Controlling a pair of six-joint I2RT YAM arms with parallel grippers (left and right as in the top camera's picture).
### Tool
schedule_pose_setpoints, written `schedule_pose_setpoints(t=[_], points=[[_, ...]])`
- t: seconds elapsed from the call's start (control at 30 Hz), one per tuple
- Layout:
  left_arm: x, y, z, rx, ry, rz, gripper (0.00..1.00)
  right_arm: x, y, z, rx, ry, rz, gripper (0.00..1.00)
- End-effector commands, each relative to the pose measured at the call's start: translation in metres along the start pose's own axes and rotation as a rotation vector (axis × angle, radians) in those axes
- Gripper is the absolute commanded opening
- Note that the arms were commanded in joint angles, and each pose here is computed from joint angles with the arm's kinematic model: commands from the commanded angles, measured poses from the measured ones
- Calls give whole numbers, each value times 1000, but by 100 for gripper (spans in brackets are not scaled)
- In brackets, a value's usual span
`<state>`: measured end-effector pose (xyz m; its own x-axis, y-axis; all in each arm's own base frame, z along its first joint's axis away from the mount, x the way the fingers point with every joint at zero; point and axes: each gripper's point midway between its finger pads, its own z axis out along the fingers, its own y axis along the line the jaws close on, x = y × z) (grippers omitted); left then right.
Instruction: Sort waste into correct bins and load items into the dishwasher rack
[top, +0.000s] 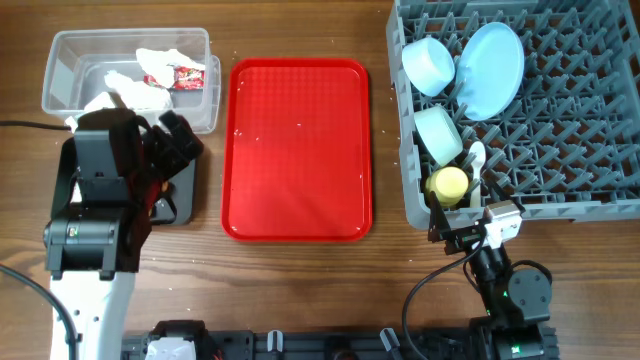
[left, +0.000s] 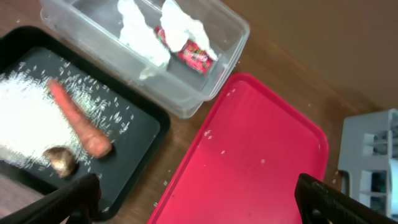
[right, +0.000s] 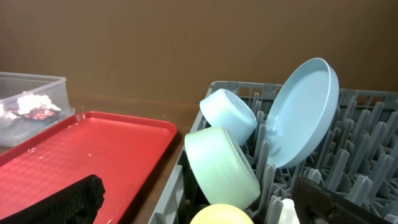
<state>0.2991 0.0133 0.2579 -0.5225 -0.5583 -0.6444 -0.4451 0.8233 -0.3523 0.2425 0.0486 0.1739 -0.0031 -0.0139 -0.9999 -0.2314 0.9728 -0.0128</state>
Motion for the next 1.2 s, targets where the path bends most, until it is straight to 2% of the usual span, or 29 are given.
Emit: schedule_pose_setpoints(t=[0.0, 0.1, 0.2, 0.27, 0.3, 0.43, 0.6, 0.87, 1.17], points=[[-6, -2, -41, 79, -89, 9, 100, -4, 4, -1, -22, -17, -13, 100], [-2, 18, -69, 104, -212, 27, 100, -4, 4, -1, -22, -17, -13, 100], [15, 42, -71, 139, -319, -19, 100, -4, 4, -1, -22, -17, -13, 100], [19, 48, -67, 183, -410, -35, 100, -4, 4, -1, -22, -17, -13, 100], [25, 47, -58, 245, -496, 23, 100, -4, 4, -1, -22, -17, -13, 100], [42, 43, -28, 361, -609, 86, 100, -4, 4, -1, -22, -17, -13, 100], [61, 50, -5, 403, -660, 91, 100, -4, 4, -1, -22, -17, -13, 100], [63, 65, 6, 330, -685, 82, 100, -4, 4, -1, -22, -17, -13, 100], [83, 75, 30, 292, -611, 91, 100, -4, 4, -1, -22, -17, -13, 100]])
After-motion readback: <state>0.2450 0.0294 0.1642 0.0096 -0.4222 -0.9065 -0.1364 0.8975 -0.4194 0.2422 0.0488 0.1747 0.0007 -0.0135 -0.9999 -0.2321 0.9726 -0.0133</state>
